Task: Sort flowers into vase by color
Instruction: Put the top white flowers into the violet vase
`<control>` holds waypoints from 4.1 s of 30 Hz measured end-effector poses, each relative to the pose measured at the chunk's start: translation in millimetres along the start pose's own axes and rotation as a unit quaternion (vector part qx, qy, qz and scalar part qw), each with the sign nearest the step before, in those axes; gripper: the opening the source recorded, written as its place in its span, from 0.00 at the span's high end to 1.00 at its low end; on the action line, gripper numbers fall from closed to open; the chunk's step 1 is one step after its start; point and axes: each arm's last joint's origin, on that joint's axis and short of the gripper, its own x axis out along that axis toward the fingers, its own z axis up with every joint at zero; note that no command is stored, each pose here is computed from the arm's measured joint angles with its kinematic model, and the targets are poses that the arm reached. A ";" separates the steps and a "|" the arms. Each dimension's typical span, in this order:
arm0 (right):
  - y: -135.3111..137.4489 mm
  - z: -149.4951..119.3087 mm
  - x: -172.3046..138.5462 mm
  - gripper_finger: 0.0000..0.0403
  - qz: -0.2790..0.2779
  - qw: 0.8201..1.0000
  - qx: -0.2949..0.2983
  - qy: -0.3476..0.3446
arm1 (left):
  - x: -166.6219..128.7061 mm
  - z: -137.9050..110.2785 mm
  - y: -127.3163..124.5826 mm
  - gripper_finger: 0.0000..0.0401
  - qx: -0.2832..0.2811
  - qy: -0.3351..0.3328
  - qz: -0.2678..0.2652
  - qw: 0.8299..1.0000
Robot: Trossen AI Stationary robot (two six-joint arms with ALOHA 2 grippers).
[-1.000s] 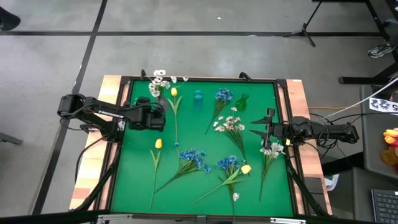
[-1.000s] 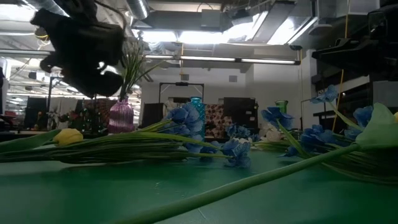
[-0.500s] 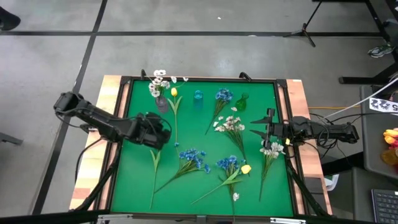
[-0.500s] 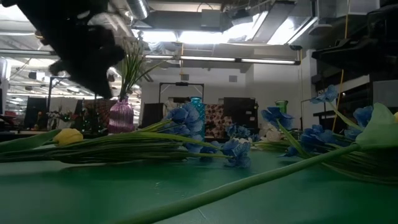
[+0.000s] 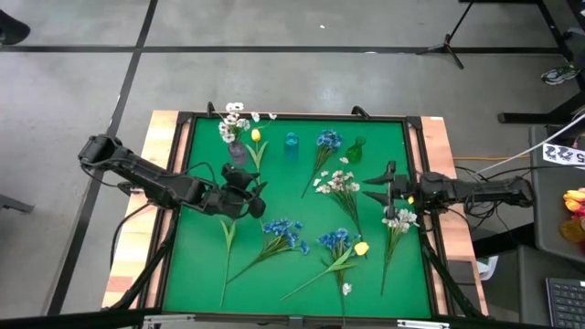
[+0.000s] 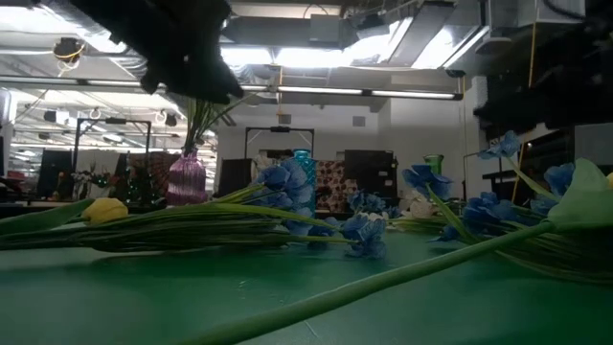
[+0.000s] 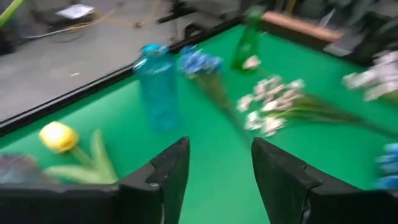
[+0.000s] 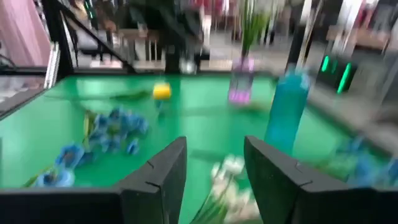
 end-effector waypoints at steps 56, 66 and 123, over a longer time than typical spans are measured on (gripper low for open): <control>66.6 9.8 113.0 0.36 -0.070 0.826 0.174 0.531 | -90.7 29.0 117.4 0.56 -0.073 0.051 -0.072 0.993; 66.8 -11.8 120.8 0.39 -0.132 0.802 0.174 0.556 | -86.0 19.5 117.2 0.56 -0.087 0.062 -0.064 0.992; 18.9 168.4 208.4 0.99 -0.038 0.960 -0.190 -0.203 | -72.3 29.1 91.1 0.56 -0.067 -0.115 -0.162 0.978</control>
